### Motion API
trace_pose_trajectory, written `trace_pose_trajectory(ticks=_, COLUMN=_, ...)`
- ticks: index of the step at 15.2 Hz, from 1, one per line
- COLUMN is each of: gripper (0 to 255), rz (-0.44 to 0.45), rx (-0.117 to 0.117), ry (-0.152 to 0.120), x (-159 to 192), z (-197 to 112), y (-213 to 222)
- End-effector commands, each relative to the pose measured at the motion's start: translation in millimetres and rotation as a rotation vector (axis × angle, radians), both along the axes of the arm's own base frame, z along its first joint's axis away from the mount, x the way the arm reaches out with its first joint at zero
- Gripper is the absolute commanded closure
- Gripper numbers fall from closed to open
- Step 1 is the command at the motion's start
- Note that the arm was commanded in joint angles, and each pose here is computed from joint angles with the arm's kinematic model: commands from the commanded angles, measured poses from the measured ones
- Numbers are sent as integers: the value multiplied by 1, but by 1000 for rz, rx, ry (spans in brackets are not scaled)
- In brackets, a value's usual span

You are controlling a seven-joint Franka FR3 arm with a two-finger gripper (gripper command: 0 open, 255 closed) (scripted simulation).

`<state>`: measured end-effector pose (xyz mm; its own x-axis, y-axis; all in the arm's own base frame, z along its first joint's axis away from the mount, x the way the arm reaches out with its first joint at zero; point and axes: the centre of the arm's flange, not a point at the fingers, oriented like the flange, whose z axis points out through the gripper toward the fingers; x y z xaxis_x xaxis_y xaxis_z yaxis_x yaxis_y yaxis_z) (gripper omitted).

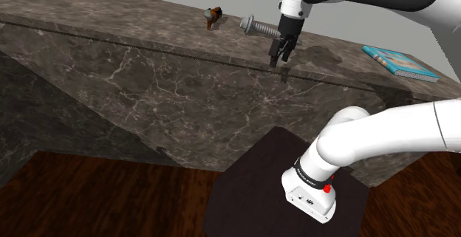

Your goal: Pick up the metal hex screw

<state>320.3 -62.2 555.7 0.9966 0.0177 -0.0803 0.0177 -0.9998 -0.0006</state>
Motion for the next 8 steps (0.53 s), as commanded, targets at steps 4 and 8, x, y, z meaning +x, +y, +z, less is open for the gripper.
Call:
trace_pose_trajectory(ticks=4, gripper=0, rz=113, rx=10, ry=-31, x=17, z=5, y=-61)
trace_pose_trajectory(ticks=8, gripper=0, rz=200, rx=18, ry=-56, x=35, z=9, y=-110)
